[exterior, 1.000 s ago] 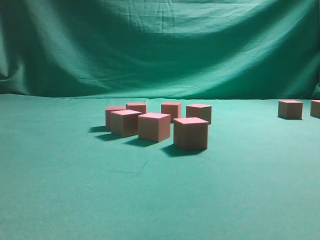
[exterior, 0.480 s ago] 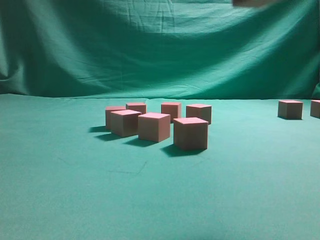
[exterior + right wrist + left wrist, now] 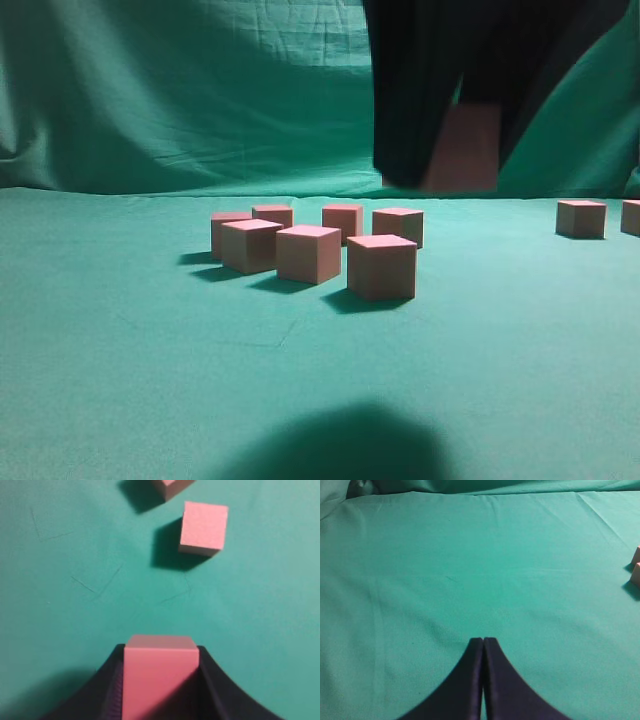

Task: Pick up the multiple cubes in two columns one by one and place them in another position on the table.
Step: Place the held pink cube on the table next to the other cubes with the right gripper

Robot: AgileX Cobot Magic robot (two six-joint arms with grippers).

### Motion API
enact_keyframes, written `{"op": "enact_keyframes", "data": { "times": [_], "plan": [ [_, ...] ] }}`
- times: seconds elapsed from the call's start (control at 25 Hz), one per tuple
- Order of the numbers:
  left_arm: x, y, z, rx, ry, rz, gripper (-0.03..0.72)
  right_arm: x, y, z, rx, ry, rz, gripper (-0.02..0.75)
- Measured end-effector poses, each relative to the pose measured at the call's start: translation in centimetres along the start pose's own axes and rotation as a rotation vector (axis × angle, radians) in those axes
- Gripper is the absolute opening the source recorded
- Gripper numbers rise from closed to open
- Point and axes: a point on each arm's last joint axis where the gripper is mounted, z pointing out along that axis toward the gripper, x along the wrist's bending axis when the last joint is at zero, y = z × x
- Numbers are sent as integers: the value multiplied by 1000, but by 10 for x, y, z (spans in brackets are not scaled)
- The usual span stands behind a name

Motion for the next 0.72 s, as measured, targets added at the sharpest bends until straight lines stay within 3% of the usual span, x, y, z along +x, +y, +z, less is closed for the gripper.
{"op": "enact_keyframes", "data": {
  "times": [0.28,0.72],
  "plan": [
    [0,0,0,0,0,0,0,4,5,27,27,-66,-232,260],
    [0,0,0,0,0,0,0,14,18,43,-49,-49,-329,260]
  ]
}}
